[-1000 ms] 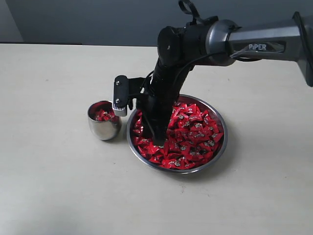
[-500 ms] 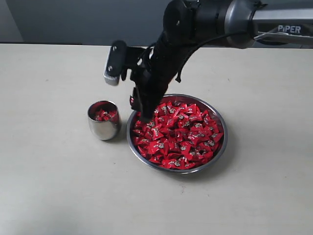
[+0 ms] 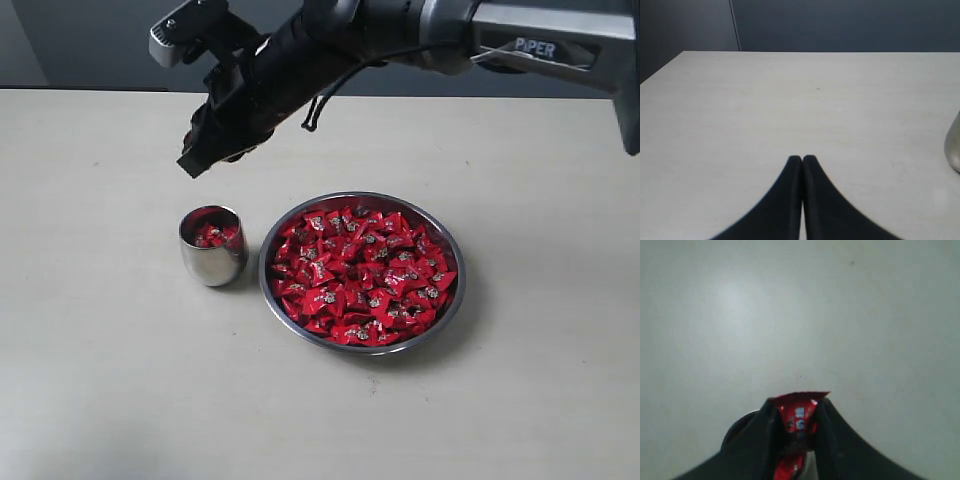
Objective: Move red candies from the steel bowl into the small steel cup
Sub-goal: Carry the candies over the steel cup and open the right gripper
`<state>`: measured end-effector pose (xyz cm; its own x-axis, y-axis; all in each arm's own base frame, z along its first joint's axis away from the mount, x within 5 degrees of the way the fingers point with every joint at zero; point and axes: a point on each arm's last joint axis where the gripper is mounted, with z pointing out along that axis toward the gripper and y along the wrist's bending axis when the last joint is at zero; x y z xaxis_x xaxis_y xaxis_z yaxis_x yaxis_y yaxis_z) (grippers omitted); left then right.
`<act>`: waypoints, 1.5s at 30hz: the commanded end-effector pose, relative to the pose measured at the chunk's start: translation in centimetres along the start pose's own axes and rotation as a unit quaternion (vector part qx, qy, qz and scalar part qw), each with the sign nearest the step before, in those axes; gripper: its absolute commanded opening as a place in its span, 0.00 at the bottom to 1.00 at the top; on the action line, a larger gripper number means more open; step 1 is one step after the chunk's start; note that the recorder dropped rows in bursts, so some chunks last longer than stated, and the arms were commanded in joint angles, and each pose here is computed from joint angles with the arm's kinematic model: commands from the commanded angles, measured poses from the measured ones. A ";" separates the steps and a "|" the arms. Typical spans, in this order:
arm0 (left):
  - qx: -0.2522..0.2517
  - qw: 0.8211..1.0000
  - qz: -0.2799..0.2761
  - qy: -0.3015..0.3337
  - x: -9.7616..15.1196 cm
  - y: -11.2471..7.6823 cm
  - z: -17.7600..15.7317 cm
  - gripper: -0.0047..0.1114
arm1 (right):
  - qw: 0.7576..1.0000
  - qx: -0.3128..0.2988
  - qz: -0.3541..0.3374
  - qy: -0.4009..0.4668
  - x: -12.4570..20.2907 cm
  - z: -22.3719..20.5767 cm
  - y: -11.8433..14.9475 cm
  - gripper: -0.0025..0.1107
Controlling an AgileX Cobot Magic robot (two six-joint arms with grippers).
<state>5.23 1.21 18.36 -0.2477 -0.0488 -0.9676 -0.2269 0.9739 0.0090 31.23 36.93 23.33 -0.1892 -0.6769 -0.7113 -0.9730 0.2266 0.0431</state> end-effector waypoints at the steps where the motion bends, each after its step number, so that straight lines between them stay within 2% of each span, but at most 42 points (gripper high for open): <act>1: 0.005 1.000 0.000 -0.004 0.1 -0.1 0.0 0.04 | 0.997 0.013 0.068 0.042 0.5 0.8 -0.8 0.02; 3: 0.005 1.000 0.000 -0.004 0.1 -0.1 0.0 0.04 | 0.991 0.045 0.113 0.060 0.4 0.6 -1.3 0.02; 5: 0.005 1.000 0.000 -0.004 0.1 -0.1 0.0 0.04 | 0.988 0.049 0.130 0.067 -0.2 0.1 -1.2 0.02; 7: 0.005 1.000 0.000 -0.004 0.1 -0.1 0.0 0.04 | 0.988 0.032 0.127 0.077 -0.8 0.1 -0.2 0.02; 13: 0.005 1.000 0.000 -0.004 0.1 -0.1 0.0 0.04 | 0.983 0.009 0.135 0.124 0.1 2.2 1.5 0.02; 22: 0.005 1.000 0.000 -0.004 0.1 -0.1 0.0 0.04 | 0.982 0.012 0.139 0.125 1.0 4.2 1.2 0.03; 24: 0.005 1.000 0.000 -0.004 0.1 -0.1 0.0 0.04 | 0.983 0.015 0.138 0.120 0.9 4.2 1.1 0.08; 28: 0.005 1.000 0.000 -0.004 0.1 -0.1 0.0 0.04 | 0.984 0.019 0.137 0.114 0.9 4.2 1.0 0.28; 30: 0.005 1.000 0.000 -0.004 0.1 -0.1 0.0 0.04 | 0.984 0.018 0.137 0.116 0.9 4.2 1.1 0.34; 41: 0.005 1.000 0.000 -0.004 0.1 -0.1 0.0 0.04 | 0.983 0.012 0.142 0.118 0.8 4.0 1.2 0.33; 45: 0.005 1.000 0.000 -0.004 0.1 -0.1 0.0 0.04 | 0.986 0.024 0.133 0.095 -0.3 2.9 1.1 0.33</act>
<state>5.23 1.21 18.36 -0.2477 -0.0488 -0.9676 -0.2269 0.9739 0.0090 30.48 39.42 19.76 -0.4821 -0.7283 -0.4870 -0.8728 0.4477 0.1944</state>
